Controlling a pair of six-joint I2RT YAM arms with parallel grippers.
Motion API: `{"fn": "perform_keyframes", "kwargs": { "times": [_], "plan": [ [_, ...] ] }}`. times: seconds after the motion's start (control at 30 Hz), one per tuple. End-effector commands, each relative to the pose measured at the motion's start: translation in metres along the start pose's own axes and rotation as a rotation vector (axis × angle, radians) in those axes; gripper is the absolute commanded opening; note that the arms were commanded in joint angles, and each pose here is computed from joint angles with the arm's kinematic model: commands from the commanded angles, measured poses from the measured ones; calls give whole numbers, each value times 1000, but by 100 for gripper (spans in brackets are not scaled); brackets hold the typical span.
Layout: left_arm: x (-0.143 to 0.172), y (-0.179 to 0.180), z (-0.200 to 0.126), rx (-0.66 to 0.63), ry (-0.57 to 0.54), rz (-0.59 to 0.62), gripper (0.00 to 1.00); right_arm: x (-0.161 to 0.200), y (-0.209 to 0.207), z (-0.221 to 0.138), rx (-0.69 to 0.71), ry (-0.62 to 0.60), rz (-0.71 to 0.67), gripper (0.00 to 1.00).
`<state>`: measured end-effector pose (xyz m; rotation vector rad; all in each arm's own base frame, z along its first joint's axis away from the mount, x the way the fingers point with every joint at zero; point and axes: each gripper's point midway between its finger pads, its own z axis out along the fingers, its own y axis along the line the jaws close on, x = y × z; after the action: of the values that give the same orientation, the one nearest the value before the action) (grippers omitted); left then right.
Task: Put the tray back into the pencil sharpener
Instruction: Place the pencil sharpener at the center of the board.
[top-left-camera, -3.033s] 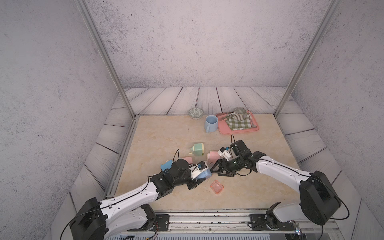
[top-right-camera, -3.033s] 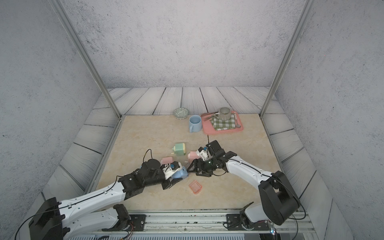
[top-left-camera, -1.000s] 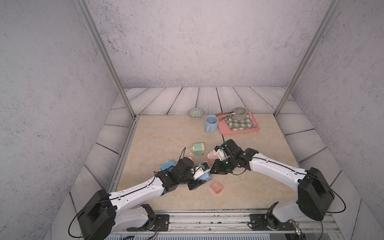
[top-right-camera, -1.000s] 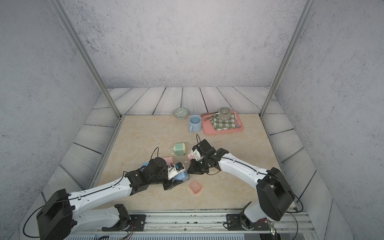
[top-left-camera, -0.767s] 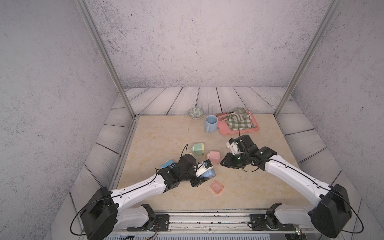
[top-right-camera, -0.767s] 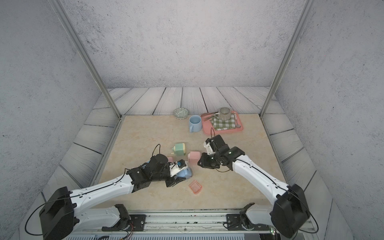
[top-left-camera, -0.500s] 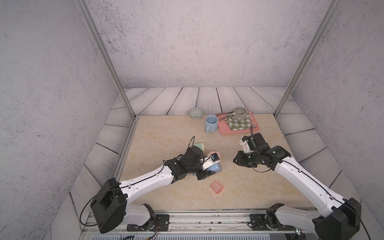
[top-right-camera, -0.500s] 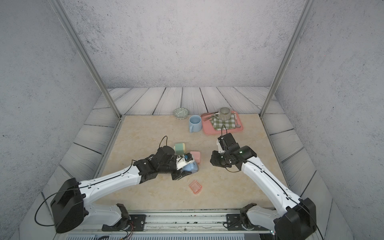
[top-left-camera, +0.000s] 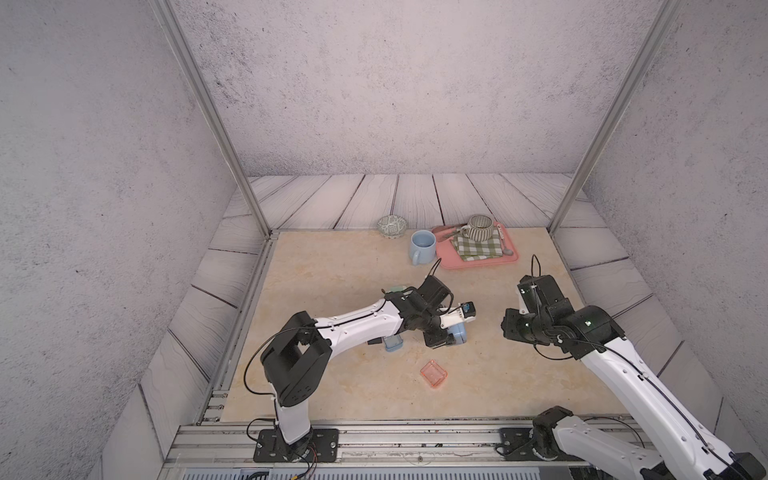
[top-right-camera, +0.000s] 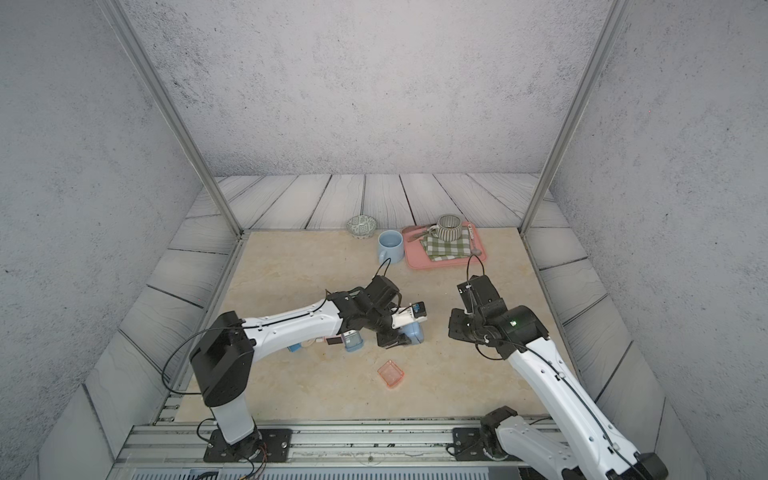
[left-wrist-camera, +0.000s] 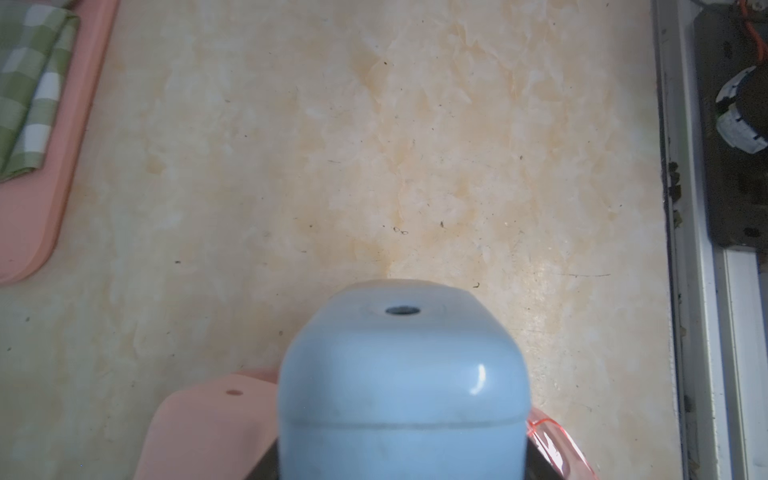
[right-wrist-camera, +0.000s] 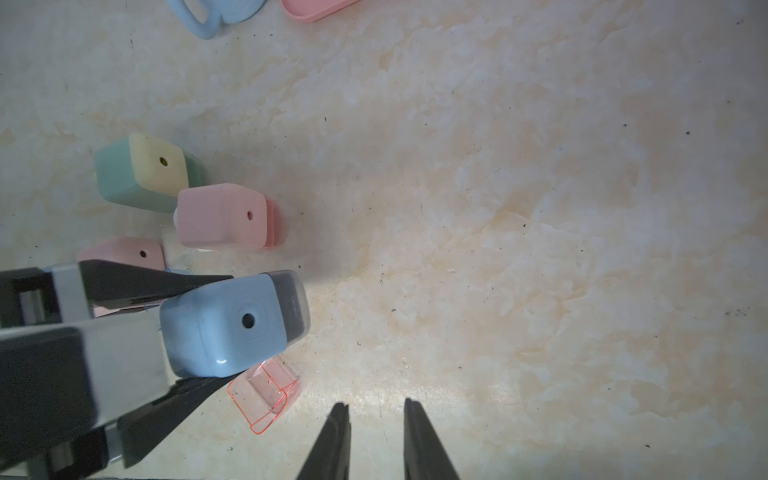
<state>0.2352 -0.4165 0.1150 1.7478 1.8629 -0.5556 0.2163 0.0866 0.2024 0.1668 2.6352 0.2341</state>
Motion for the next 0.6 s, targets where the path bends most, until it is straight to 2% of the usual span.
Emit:
{"fn": "perform_keyframes", "kwargs": {
  "times": [0.0, 0.4, 0.57],
  "plan": [
    [0, -4, 10, 26, 71, 61, 24, 4, -13, -4, 65, 18, -31, 26],
    [4, -8, 55, 49, 158, 94, 26, 13, -20, -11, 59, 24, -29, 26],
    [9, -14, 66, 62, 182, 96, 33, 15, -21, -15, 48, 14, -20, 26]
  ]
}}
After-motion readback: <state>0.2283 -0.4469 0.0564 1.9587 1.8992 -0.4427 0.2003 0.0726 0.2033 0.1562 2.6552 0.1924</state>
